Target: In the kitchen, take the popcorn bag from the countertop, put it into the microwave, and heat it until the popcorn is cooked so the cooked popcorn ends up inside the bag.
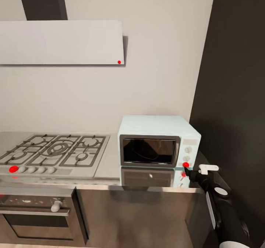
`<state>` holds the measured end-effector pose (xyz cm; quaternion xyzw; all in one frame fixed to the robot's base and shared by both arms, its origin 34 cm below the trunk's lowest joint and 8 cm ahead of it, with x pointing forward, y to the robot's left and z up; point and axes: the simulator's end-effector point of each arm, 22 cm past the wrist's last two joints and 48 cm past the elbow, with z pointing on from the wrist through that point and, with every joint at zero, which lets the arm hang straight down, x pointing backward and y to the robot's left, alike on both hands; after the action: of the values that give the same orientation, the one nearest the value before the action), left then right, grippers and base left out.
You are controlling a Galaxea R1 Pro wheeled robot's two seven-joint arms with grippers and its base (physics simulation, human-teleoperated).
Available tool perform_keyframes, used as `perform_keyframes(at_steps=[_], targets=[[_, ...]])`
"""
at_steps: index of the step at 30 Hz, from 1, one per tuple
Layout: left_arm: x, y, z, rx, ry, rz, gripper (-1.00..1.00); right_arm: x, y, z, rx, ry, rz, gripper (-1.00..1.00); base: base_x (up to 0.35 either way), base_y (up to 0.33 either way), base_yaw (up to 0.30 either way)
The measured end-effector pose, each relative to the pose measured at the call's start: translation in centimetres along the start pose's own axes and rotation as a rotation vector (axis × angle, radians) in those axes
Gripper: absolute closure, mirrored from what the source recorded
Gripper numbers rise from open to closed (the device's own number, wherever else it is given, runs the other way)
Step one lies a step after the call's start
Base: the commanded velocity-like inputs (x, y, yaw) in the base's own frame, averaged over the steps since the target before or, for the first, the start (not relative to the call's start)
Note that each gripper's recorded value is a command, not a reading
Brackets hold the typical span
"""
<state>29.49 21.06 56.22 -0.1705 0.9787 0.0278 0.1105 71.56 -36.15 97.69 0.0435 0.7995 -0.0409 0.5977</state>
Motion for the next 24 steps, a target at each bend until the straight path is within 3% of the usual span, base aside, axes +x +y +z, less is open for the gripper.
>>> perform_keyframes(at_steps=[5,13,14,24], targets=[[0.0,0.0,0.0,-0.001,0.001,0.000,-1.00,2.0,1.6,0.4,-0.024,0.026,0.013,-1.00,0.122,0.000,0.000],[0.0,0.0,0.0,0.000,0.000,0.000,-1.00,2.3,1.3,0.5,-0.025,0.011,0.009,-1.00,0.007,0.000,0.000],[0.0,0.0,0.0,0.000,0.000,0.000,-1.00,2.3,1.2,0.5,-0.024,0.011,0.010,1.00,0.000,0.000,0.000],[0.0,0.0,0.0,0.000,0.000,0.000,-1.00,2.6,1.2,0.6,-0.023,0.017,0.005,1.00,0.000,0.000,0.000]])
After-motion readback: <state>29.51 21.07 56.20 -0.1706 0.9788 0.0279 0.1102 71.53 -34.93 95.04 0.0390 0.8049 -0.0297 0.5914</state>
